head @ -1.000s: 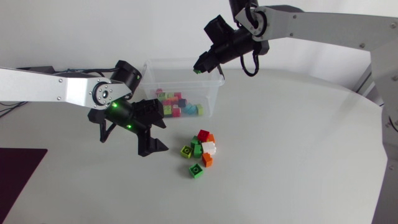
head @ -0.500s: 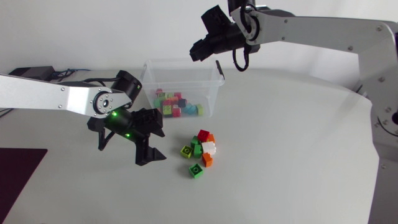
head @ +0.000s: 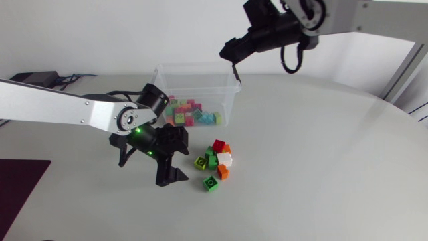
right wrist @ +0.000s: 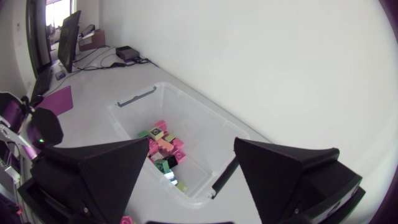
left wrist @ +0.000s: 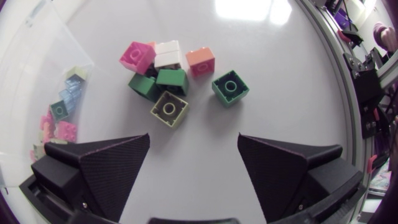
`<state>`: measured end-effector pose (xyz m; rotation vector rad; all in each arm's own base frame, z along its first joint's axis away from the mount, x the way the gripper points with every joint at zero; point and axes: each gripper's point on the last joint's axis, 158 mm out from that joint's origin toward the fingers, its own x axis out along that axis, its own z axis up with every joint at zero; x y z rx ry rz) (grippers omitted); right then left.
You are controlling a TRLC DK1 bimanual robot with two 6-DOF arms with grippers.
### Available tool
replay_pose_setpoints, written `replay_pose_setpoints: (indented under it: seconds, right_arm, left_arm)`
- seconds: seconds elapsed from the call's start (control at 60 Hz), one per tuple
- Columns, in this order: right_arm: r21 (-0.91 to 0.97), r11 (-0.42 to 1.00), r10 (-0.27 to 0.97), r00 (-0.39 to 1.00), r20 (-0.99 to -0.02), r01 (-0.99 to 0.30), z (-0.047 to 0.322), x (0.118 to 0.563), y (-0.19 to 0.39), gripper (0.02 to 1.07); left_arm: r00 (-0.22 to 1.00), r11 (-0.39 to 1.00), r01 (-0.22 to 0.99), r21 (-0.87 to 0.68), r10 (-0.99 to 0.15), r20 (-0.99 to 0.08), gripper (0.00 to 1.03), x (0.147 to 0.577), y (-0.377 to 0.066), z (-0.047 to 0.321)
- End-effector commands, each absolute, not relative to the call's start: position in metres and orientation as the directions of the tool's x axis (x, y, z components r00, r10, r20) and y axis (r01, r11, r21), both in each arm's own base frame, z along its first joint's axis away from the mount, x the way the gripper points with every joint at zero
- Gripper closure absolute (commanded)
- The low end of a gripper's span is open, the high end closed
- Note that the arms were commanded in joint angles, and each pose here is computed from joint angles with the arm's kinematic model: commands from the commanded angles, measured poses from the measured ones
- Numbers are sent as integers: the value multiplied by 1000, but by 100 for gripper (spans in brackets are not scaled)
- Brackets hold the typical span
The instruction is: Place the duplo bricks in the container
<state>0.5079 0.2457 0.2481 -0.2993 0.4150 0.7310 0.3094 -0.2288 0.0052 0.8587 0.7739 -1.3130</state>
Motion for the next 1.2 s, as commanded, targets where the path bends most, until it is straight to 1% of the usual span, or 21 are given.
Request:
replay_pose_setpoints:
  seconds: [0.0, 0.183, 0.4, 0.567, 0.667, 0.733, 0.8, 0.867, 0.9, 0.917, 0.933, 0.95, 1.0, 1.017, 1.1, 1.183]
  right_arm:
    - [-112, 685, 584, 635, -505, -719, 238, 482, 233, 6]
    - [-88, 648, 598, 577, -556, -756, 209, 435, 212, 6]
    - [-63, 614, 605, 521, -602, -786, 178, 390, 202, 6]
    - [-53, 602, 604, 499, -622, -796, 164, 372, 197, 6]
    - [-48, 597, 603, 488, -631, -801, 158, 364, 196, 6]
    - [-47, 592, 605, 482, -634, -804, 156, 360, 197, 6]
    - [-45, 591, 605, 479, -636, -805, 154, 358, 197, 6]
    - [-44, 590, 605, 477, -637, -806, 153, 355, 197, 6]
    - [-44, 588, 606, 476, -637, -807, 153, 354, 197, 6]
    - [-43, 588, 606, 475, -638, -807, 153, 354, 197, 6]
    - [-42, 587, 606, 474, -639, -808, 152, 353, 197, 6]
    - [-42, 587, 606, 474, -639, -808, 152, 353, 197, 6]
    - [-43, 586, 607, 473, -639, -810, 152, 351, 198, 6]
    - [-42, 583, 609, 470, -639, -812, 151, 349, 199, 6]
    - [-43, 575, 607, 461, -647, -817, 148, 344, 202, 6]
    - [-39, 567, 605, 449, -658, -823, 144, 337, 205, 6]
  left_arm:
    - [88, -9, 994, 105, -481, -872, 6, 312, -238, -2]
    - [95, -64, 988, 143, -485, -869, 5, 332, -250, -6]
    - [89, -108, 981, 159, -481, -872, 6, 349, -258, -15]
    - [28, -177, 977, 119, -447, -894, 7, 343, -260, -27]
    - [14, -202, 973, 114, -441, -898, 8, 342, -261, -32]
    - [4, -209, 972, 106, -437, -899, 12, 342, -262, -34]
    - [-22, -227, 970, 83, -424, -905, 21, 339, -260, -40]
    - [-42, -234, 970, 61, -413, -910, 35, 337, -259, -43]
    - [-55, -244, 968, 50, -408, -911, 44, 335, -258, -45]
    - [-57, -246, 968, 49, -408, -911, 46, 335, -258, -44]
    - [-62, -246, 968, 43, -407, -911, 51, 334, -257, -44]
    - [-66, -247, 968, 40, -405, -912, 54, 333, -257, -45]
    - [-71, -248, 968, 35, -407, -911, 67, 333, -257, -46]
    - [-72, -248, 968, 34, -408, -910, 76, 333, -257, -46]
    - [-75, -244, 969, 32, -416, -906, 78, 333, -257, -45]
    - [-85, -241, 970, 21, -419, -904, 79, 332, -259, -46]
